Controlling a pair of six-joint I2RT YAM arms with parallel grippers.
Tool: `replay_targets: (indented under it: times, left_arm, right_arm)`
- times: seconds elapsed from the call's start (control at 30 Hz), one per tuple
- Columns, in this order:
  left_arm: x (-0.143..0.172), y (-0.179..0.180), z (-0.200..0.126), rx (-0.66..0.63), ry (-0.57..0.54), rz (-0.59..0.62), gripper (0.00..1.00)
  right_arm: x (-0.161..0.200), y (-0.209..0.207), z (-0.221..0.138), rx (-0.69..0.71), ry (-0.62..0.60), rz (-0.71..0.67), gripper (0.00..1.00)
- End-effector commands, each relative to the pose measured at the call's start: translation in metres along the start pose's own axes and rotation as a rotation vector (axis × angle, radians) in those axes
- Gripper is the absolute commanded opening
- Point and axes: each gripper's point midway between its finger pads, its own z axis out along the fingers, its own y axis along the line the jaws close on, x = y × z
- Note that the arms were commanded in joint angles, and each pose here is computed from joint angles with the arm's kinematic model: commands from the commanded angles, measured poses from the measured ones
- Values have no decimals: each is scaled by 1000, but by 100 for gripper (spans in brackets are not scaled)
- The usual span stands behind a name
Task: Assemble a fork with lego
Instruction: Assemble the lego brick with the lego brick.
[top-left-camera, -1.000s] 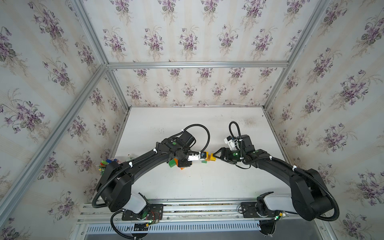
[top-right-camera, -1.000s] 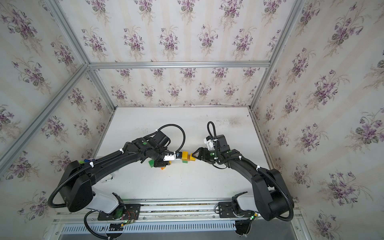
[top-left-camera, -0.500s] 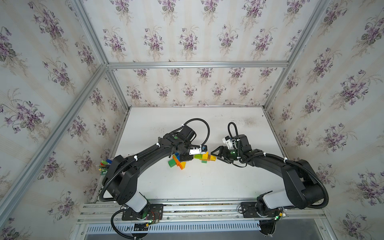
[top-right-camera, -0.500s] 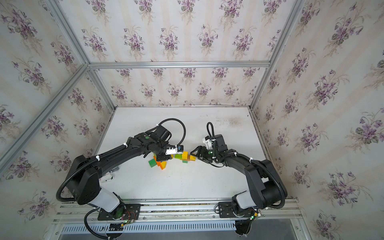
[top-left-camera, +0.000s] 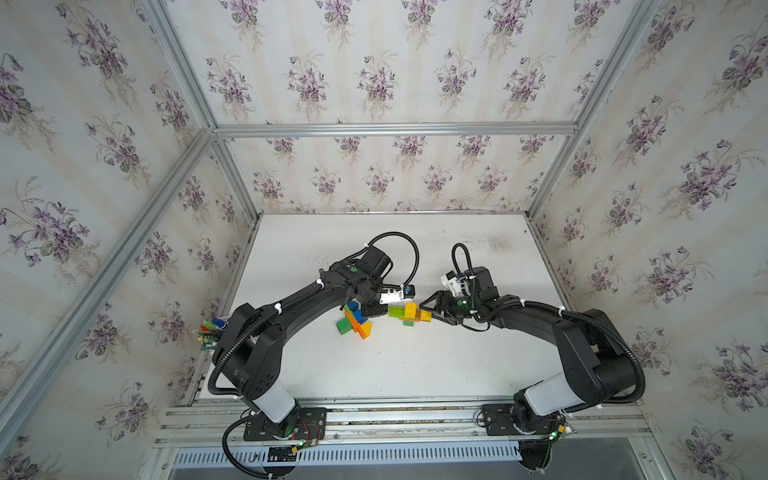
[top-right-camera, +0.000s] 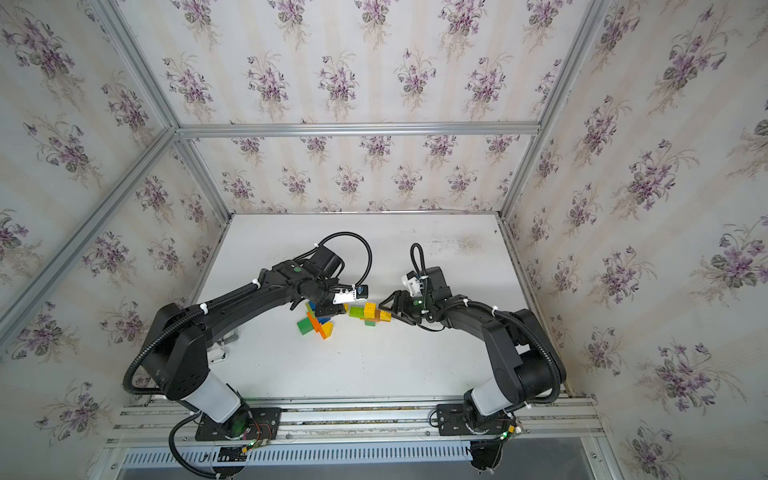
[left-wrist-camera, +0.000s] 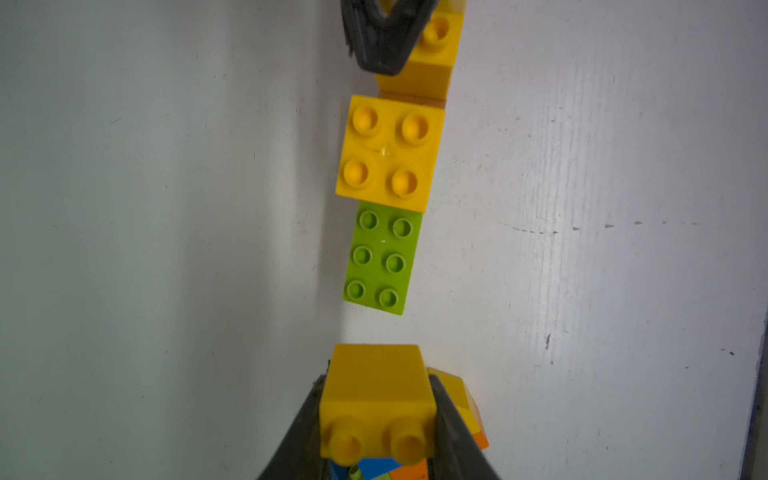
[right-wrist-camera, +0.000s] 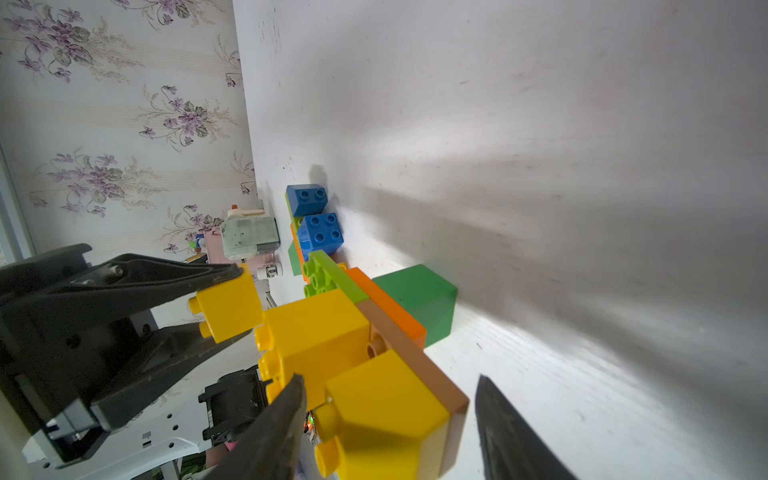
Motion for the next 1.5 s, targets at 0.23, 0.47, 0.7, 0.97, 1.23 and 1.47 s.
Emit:
replay_targets:
  times: [0.23,0.47,0.7,0.97,1.23,1.47]
  left_arm:
    - [-3,1,-3,15,-20,0,32]
    - [-5,-4,-6,52,-36,7,32]
    - [-1,-7,-5,94,-2,4,30]
    - [-4,-6,-9,88,-16,2,30]
    - [-3,-5,-7,94,-17,-19,30]
    - [-5,-4,-8,97,-29,-27,29]
  right_arm:
    - [-1,1,3,15,23,-13,54]
    - [-7,3,6,32,46,-51,51]
    - [-4,1,11,61,139,-111,51]
    - [-7,3,14,77,192,-147,54]
    - [-16,15,12,79,180,-181,65]
    - [-8,9,9,93,191,-197,70]
